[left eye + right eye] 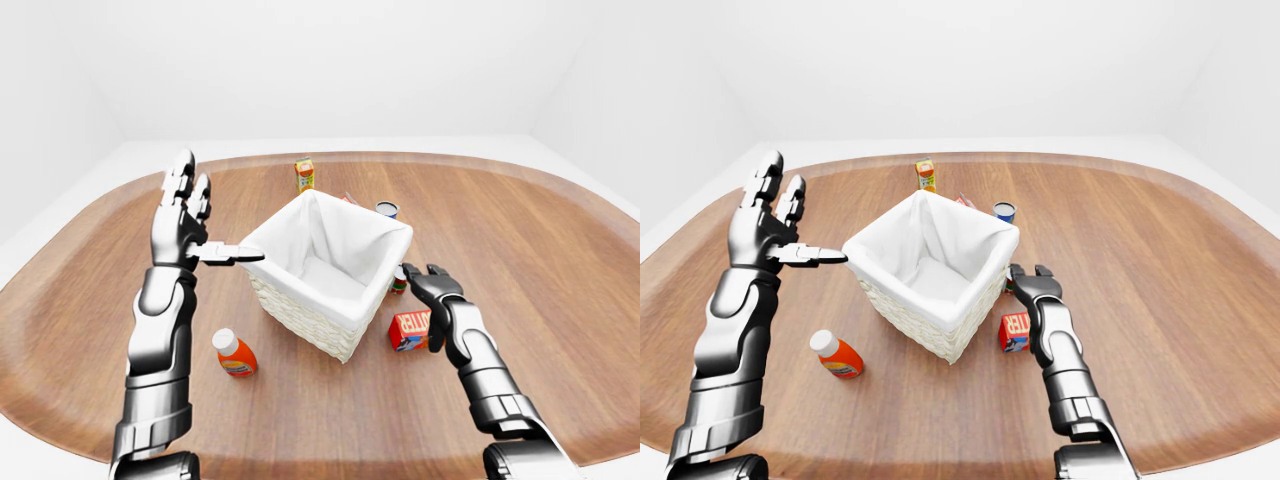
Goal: Pick up the butter and put it in the basket.
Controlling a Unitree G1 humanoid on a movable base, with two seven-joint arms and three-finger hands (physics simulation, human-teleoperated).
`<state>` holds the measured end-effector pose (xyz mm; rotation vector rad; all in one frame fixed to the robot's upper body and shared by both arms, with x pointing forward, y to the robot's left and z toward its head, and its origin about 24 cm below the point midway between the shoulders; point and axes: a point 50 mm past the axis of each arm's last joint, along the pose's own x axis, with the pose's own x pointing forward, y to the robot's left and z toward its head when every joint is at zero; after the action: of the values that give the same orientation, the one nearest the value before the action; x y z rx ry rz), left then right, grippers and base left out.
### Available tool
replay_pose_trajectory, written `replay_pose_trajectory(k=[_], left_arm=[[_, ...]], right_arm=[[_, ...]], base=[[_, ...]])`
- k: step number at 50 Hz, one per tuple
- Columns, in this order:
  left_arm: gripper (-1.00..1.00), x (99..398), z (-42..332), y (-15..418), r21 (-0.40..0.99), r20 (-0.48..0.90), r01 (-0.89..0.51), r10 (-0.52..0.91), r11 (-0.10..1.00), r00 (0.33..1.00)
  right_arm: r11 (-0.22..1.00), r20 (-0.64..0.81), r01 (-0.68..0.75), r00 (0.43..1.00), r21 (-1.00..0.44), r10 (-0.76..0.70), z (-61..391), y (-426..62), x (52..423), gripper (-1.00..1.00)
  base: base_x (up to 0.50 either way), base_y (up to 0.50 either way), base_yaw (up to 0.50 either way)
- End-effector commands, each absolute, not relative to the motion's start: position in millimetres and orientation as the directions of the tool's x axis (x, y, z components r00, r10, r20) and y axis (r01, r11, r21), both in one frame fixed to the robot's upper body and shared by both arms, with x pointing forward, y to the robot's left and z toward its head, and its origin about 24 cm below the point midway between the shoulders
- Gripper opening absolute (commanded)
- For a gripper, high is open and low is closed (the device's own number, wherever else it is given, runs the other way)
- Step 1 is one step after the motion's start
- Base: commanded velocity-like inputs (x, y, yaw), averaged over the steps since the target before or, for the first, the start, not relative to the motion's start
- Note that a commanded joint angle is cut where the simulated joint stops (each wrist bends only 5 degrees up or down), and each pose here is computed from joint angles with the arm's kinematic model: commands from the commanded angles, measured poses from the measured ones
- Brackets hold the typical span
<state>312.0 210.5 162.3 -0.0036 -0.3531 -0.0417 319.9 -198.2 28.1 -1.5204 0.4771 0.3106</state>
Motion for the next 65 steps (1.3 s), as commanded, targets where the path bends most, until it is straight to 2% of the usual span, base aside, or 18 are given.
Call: replay_pose_trajectory(k=[1,26,65], left_arm=[[1.0,314,159,212,-0.001,0.331,0.039,-0.037,0.999,0.943],[1.0,315,157,213,-0.006,0.321,0.036,-0.032,0.999,0.947],[1.0,319,147,217,-0.017,0.276,0.027,-0.021,1.0,0.961]], right_arm=[[0.066,-0.503,-0.499,0.86,-0.864,-0.087,7,-192,330,1.0],[0.137,-0.545,-0.528,0.827,-0.838,-0.138,-27,-195,329,1.0],[0.118,-0.591,-0.58,0.793,-0.806,-0.144,-38,-187,323,1.0]], base=[[0.0,0.0,0.0],[0.0,0.0,0.0],[0.0,0.0,0.0]])
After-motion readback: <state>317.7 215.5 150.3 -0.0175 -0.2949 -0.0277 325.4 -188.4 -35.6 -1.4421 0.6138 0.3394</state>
